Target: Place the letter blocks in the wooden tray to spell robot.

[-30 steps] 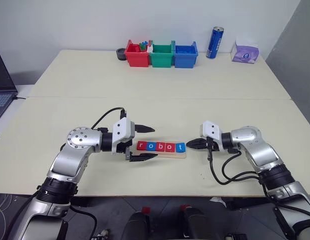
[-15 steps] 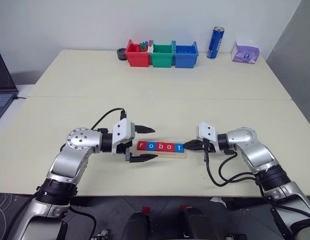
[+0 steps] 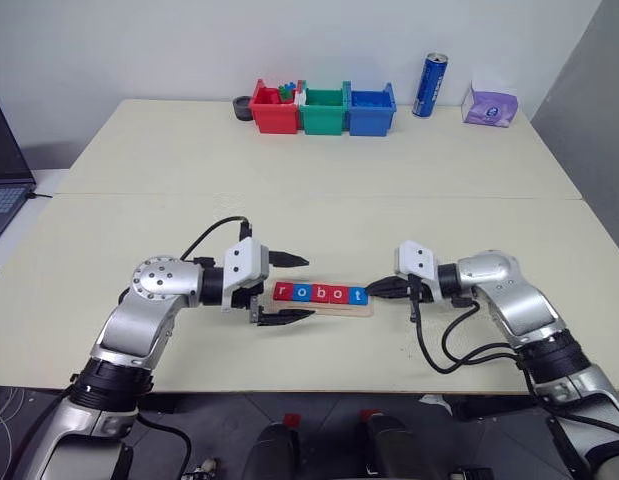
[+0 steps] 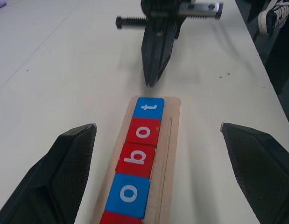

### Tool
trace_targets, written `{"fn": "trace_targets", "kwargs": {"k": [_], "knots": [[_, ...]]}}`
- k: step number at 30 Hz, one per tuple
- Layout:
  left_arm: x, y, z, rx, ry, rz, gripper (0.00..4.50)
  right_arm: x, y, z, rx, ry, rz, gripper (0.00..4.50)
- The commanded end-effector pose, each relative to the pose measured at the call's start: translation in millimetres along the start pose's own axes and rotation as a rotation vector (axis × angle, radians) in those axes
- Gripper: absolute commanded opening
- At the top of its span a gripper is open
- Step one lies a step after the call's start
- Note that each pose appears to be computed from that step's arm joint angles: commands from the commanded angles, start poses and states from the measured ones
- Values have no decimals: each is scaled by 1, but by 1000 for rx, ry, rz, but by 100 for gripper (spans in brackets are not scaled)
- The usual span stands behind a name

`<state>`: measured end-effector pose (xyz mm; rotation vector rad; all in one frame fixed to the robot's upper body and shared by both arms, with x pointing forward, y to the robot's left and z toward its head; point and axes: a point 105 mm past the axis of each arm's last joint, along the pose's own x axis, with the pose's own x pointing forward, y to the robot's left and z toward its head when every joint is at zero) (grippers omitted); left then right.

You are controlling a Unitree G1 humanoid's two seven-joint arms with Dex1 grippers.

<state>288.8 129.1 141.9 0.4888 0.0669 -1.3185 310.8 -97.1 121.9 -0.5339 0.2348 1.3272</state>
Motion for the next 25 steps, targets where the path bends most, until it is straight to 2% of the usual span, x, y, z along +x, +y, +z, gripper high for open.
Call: {"fn": "trace_targets", "kwargs": {"k": [1,6,11,12,16,25], "knots": [[-17,1,7,-16,3,66,450,-18,8,21,26,-53,-7,63],[-52,-21,-15,-189,114,164,450,-31,27,18,88,-27,-70,237],[-76,-30,-24,-261,185,245,450,-30,34,16,134,-14,-143,425],[-80,-32,-26,-266,196,256,450,-29,35,16,139,-9,-157,449],[-84,-39,-29,-271,215,278,450,-27,39,17,154,-1,-181,449],[-80,-32,-26,-231,205,313,450,-25,34,17,158,8,-191,449]]}}
